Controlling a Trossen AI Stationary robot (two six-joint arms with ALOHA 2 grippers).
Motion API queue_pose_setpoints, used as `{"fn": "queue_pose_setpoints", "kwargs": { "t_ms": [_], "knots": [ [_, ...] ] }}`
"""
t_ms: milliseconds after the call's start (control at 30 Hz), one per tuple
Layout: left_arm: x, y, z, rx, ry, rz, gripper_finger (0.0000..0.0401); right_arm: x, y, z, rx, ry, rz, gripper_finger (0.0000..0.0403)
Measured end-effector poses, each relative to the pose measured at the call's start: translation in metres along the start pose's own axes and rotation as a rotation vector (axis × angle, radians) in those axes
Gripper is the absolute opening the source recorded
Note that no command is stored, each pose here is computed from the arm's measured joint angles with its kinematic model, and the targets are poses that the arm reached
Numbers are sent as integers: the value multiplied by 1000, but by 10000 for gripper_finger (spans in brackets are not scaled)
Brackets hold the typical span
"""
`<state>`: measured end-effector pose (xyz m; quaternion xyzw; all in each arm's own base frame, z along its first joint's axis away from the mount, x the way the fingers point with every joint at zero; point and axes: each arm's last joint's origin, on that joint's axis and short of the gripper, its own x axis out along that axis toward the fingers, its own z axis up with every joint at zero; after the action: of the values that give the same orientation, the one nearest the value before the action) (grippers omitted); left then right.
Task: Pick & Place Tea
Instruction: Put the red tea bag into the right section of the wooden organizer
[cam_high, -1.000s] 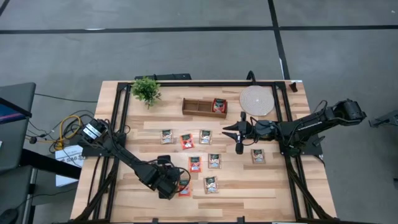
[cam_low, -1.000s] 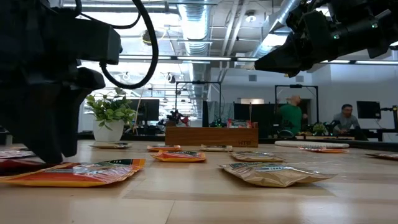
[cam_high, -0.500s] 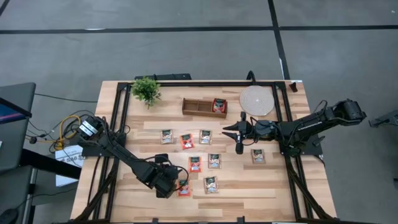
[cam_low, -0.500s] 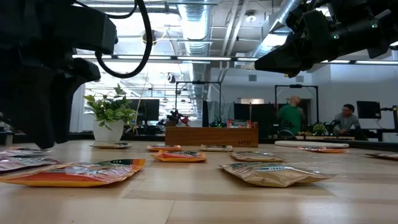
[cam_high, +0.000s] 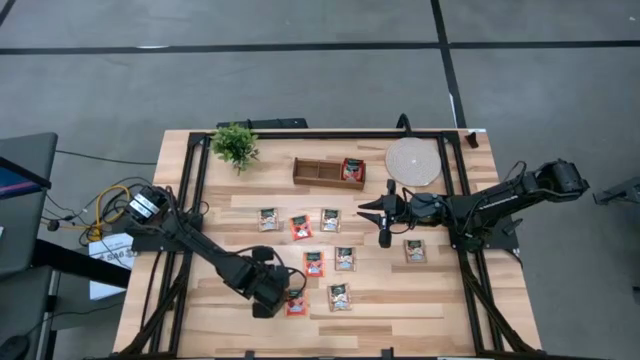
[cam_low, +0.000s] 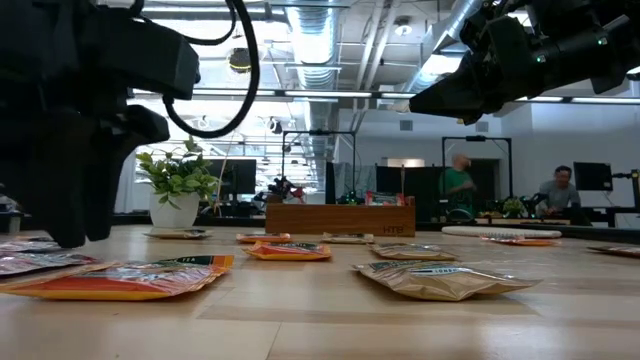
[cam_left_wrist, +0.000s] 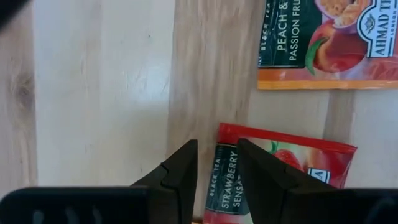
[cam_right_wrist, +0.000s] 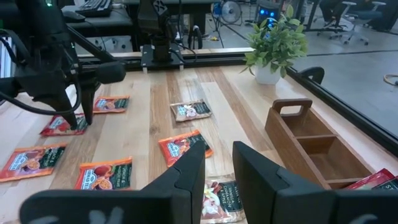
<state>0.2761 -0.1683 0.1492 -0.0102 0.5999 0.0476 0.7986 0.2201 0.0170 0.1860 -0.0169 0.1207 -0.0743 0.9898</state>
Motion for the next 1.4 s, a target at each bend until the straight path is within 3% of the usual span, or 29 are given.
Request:
{"fn": "queue_pose_setpoints", "kwargs": {
  "t_ms": [533, 1133, 1400],
  "knots": [
    [10, 8, -4, -13, 27, -43, 103, 0, 0, 0, -2, 4, 1, 75],
    [11, 4, 1, -22, -32, -86, 5, 0, 0, 0, 6, 4, 0, 75],
    [10, 6, -1, -17, -23, -48, 0, 0, 0, 0, 6, 4, 0, 75]
  ]
}}
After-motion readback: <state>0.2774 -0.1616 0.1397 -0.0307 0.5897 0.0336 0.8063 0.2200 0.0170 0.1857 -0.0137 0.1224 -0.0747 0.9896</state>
